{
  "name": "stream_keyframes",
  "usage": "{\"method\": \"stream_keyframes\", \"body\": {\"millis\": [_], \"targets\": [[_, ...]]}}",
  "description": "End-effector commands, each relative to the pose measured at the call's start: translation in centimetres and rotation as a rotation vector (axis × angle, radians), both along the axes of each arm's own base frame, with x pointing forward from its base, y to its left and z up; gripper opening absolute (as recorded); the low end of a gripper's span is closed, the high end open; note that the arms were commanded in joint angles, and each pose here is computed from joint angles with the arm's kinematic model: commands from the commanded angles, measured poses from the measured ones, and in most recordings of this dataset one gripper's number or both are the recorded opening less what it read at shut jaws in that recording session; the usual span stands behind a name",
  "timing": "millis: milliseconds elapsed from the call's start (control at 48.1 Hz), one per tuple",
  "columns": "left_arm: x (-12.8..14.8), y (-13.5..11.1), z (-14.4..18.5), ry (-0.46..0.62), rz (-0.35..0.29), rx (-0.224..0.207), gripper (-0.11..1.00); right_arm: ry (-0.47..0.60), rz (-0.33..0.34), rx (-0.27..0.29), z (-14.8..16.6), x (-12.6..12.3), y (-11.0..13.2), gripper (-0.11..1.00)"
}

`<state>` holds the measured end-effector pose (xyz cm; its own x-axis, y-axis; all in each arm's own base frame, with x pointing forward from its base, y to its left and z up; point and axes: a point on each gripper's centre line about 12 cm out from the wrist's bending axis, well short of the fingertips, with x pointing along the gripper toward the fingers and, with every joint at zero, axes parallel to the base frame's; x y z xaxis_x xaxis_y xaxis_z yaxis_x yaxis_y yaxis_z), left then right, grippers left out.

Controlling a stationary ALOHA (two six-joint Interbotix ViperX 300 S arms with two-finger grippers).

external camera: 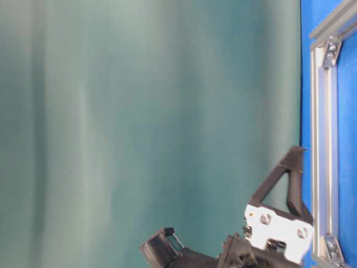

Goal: Insert the wire through the string loop located on the right side.
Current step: 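Move the left gripper across the frame toward the protruding USB plug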

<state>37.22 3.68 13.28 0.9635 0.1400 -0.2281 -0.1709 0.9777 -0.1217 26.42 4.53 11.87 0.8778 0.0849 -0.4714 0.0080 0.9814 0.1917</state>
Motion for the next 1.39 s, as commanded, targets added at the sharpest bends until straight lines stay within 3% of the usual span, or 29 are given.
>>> {"method": "stream_keyframes", "body": {"millis": [0,146,312,769,1372], "targets": [[0.2,-1.8,1.4,-0.049,-0.043,-0.020,0.00,-0.030,-0.007,0.006,0.6,0.5,0.0,-0.04],[0.2,-4.6,1.5,-0.050,-0.114,-0.050,0.00,-0.028,-0.005,0.006,0.6,0.4,0.0,-0.04],[0.3,-6.6,1.6,-0.054,-0.166,-0.052,0.00,-0.031,-0.005,0.007,0.7,0.5,0.0,-0.04],[1.2,-7.0,1.7,-0.040,-0.174,-0.054,0.00,-0.031,-0.005,0.007,0.7,0.5,0.0,-0.04],[9.5,-8.1,3.6,0.039,-0.195,-0.053,0.01,-0.028,-0.007,0.006,0.6,0.4,0.0,-0.04]]}}
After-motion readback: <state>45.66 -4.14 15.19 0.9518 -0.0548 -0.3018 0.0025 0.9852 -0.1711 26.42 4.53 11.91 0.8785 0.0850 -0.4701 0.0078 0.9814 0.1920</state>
